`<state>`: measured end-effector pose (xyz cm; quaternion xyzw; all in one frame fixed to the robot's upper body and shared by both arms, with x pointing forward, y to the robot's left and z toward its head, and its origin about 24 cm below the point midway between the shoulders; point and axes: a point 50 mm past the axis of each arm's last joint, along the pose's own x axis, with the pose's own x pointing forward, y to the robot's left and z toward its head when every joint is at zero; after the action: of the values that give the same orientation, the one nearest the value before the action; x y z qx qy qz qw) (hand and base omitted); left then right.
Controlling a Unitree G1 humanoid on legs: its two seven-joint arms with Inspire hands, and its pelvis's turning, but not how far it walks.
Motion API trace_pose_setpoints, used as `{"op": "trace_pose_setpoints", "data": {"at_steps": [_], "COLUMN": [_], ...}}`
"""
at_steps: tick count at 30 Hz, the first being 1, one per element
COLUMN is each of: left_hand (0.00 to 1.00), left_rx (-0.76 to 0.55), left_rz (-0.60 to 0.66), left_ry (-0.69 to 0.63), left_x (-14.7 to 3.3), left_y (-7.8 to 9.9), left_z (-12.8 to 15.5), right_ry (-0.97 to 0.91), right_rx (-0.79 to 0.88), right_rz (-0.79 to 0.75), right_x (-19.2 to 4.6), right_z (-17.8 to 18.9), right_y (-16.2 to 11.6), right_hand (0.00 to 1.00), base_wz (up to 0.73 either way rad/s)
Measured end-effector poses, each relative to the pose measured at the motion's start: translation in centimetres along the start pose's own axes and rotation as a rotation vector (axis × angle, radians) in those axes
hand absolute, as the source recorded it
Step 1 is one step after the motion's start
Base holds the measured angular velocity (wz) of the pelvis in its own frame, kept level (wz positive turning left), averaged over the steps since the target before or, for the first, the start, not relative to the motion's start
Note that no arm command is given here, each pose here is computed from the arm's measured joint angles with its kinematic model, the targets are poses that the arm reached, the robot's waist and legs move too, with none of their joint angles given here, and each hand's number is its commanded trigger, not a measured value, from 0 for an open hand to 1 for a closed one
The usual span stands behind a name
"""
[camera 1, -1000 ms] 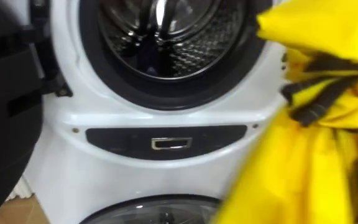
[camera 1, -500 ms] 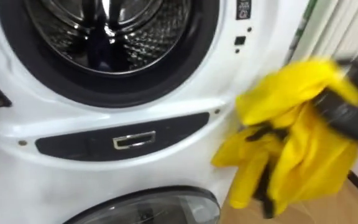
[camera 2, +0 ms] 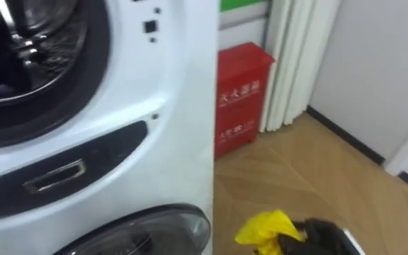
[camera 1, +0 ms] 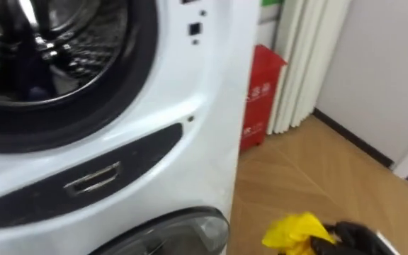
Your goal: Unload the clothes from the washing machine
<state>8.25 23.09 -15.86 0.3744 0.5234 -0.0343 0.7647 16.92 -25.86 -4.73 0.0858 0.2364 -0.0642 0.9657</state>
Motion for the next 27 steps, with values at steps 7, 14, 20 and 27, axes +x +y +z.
{"op": "trace_pose_setpoints", "data": {"at_steps": [7,14,20,27], "left_hand": [0.0,0.0,0.0,0.0], "left_rx": [-0.013,-0.014,0.018,-0.029], "left_rz": [-0.009,-0.012,-0.034,-0.042], "left_ry": [-0.06,-0.108,-0.137,-0.157], "left_x": [0.0,-0.1,-0.2,0.1], "left_y": [-0.2,-0.3,-0.9,-1.1], "left_z": [0.8,1.5,2.0,3.7], "right_ry": [0.026,0.065,0.09,0.125], "right_rx": [0.014,0.024,0.025,0.064], "right_rz": [-0.089,-0.14,-0.173,-0.235], "right_x": [0.5,0.6,1.2,1.9], "right_z": [-1.3,-2.5,-3.0,-3.4], "right_y": [-1.2,-2.0,-2.6,-3.5], "right_hand": [1.0,1.0,1.0,0.0], "base_wz": [-0.24,-0.08,-0.11,-0.12]}}
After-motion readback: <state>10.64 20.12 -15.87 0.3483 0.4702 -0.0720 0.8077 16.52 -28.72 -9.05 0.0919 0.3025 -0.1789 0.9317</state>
